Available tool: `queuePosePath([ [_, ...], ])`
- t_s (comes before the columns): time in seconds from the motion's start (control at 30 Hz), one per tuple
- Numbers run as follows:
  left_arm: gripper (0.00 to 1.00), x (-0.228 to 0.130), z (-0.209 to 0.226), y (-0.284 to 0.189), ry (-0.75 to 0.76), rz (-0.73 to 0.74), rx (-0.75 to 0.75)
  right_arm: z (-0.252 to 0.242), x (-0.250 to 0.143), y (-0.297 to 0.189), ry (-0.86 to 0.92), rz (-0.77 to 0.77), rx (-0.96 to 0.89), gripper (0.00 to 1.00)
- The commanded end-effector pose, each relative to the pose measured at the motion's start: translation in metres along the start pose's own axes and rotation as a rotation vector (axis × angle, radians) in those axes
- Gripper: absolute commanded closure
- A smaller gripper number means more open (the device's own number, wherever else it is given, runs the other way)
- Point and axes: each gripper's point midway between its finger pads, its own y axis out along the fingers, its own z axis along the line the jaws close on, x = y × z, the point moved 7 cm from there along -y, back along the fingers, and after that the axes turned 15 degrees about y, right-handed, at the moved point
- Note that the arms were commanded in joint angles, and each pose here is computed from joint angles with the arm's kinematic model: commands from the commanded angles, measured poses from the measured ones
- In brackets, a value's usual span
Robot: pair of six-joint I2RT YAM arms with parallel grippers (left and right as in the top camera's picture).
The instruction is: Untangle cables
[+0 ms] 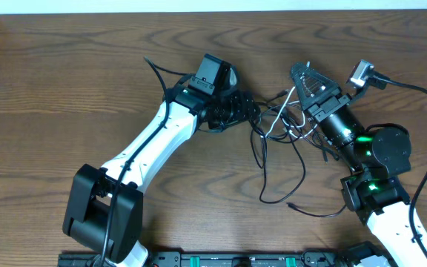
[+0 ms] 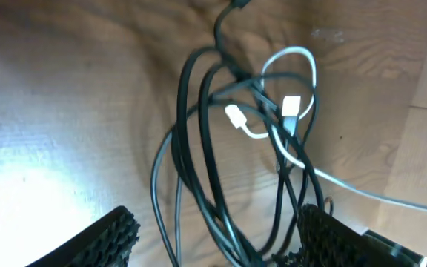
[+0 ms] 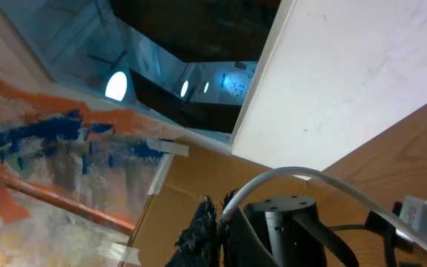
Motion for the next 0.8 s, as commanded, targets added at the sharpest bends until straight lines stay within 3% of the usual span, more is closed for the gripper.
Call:
queuePosePath([
  [0.0,0.30,-0.004,-0.010,0.004,-0.028,0.018,0.001,0.013,0.000,0.000,-0.009,0.003,0.035,0.98],
  [0.4,0.30,-0.007,0.006,0.019,-0.017,-0.053,0.250,0.017,-0.001,0.000,0.003,0.017,0.058,0.98],
  [0.67,0.30,-0.010,0.020,0.035,-0.030,-0.019,0.304,0.022,-0.003,-0.001,0.018,0.037,0.085,0.98],
  [0.7,0.31,-0.012,0.026,0.042,-0.037,0.002,0.318,0.023,-0.004,-0.001,0.015,0.039,0.093,0.98],
  [0.77,0.43,-0.014,0.031,0.050,-0.044,0.021,0.330,0.023,-0.004,-0.001,0.015,0.039,0.093,0.98],
])
